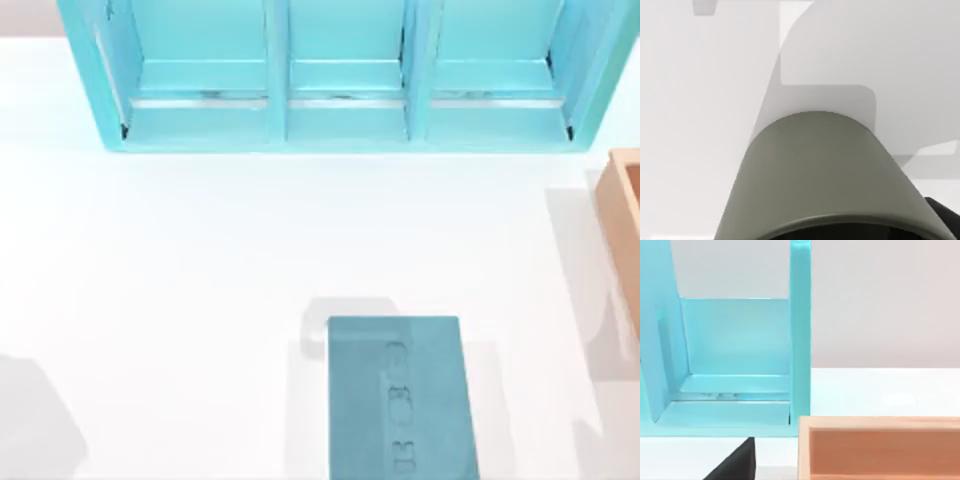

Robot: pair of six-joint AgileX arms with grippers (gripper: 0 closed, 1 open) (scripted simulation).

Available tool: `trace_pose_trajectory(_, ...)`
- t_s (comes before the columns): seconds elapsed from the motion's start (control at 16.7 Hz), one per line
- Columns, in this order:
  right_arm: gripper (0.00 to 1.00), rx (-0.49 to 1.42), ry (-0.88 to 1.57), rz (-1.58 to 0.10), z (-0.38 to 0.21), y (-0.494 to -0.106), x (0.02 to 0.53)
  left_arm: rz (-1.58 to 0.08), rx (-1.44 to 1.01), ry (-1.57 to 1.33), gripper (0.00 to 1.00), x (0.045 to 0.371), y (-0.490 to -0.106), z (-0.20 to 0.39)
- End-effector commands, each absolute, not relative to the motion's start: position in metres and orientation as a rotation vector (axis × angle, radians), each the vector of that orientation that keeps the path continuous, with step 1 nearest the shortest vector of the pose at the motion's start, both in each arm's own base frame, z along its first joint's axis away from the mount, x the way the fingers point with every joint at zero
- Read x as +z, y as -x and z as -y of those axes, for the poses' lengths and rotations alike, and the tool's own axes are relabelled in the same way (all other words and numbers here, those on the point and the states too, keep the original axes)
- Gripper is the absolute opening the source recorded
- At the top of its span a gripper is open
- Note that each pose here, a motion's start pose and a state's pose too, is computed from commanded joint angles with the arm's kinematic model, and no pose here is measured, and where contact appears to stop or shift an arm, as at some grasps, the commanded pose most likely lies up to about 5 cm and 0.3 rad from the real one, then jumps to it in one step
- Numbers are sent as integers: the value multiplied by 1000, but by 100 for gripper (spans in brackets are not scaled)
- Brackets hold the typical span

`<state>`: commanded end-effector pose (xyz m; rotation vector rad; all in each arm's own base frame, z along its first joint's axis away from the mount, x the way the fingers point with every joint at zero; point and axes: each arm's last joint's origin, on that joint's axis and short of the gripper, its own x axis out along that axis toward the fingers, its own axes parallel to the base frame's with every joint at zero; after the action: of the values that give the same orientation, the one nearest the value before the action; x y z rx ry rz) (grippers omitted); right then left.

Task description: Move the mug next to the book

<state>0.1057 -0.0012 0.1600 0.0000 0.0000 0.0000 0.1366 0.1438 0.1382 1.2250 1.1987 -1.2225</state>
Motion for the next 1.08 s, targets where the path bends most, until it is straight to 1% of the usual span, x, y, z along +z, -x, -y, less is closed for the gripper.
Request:
trace_pose_trajectory(0.54,100,0,0,0,1,-106,160,-1199,-1221,-1227,0,139,-137,-144)
trace_pose_trajectory(0.66,100,0,0,0,1,-106,160,-1196,-1221,-1236,0,148,-138,-145)
trace_pose_trajectory(0.96,100,0,0,0,1,-106,160,-1197,-1230,-1221,0,183,-137,-144)
trace_pose_trajectory(1.08,100,0,0,0,1,-106,160,-1199,-1222,-1226,0,188,-137,-144)
